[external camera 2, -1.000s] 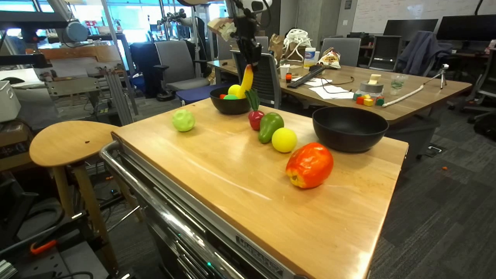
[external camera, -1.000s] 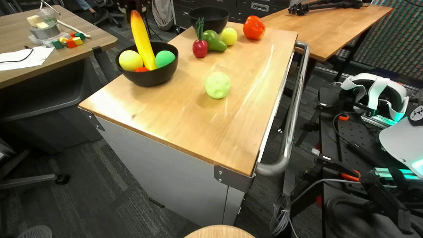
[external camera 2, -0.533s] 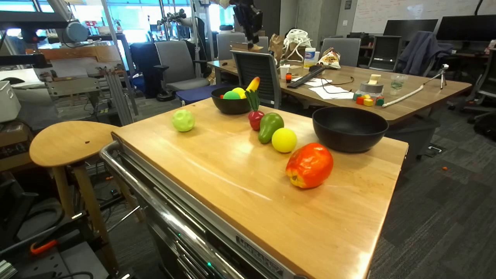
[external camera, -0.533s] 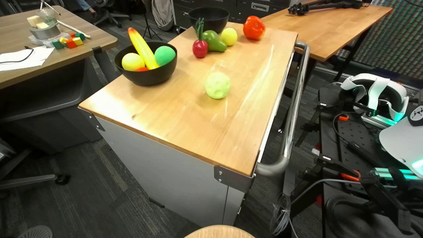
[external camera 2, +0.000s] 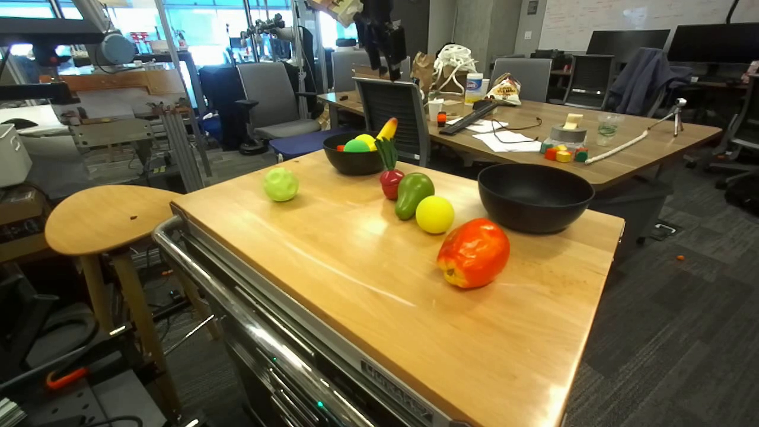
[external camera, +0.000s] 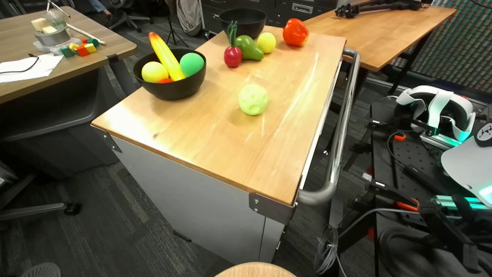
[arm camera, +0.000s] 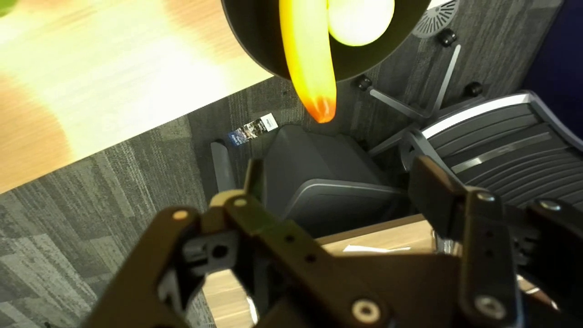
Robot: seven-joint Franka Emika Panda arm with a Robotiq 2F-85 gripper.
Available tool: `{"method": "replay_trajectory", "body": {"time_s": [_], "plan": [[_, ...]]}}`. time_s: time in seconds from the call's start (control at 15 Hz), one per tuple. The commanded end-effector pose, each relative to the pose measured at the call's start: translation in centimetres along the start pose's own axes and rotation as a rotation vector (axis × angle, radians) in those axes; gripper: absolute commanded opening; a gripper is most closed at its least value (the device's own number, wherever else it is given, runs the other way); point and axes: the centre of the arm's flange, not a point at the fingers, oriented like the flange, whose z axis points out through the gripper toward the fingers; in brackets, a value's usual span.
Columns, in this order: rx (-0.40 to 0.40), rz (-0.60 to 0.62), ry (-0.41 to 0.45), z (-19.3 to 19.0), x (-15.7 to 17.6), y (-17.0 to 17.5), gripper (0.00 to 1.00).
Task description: Take the fruits and vegetables out of the bowls and put them on the table
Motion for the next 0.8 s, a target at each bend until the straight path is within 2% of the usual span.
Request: {"method": "replay_trajectory", "body": {"time_s": [0.0,0.2,0.27,0.4,0.47,0.53,0.6,0.73], "plan": [[0.002,-0.004,-0.016,1.0,-0.4,-1.2,0.93],[-0.019,0.007,-0.057,3.7,-0.8,-2.8,0.87],[-0.029,0.01,-0.083,4.7,-1.1,-3.3,0.72],[-0.058,0.005,-0.113,6.6,-1.9,-4.2,0.54],[-0.075,0.004,-0.127,7.5,-2.3,-4.5,0.5],[-0.089,0.006,-0.136,8.3,-2.4,-4.7,0.61],[-0.103,0.008,-0.145,9.0,-2.5,-4.8,0.76],[-0.125,0.009,-0.157,10.0,-2.7,-5.0,0.88]]}}
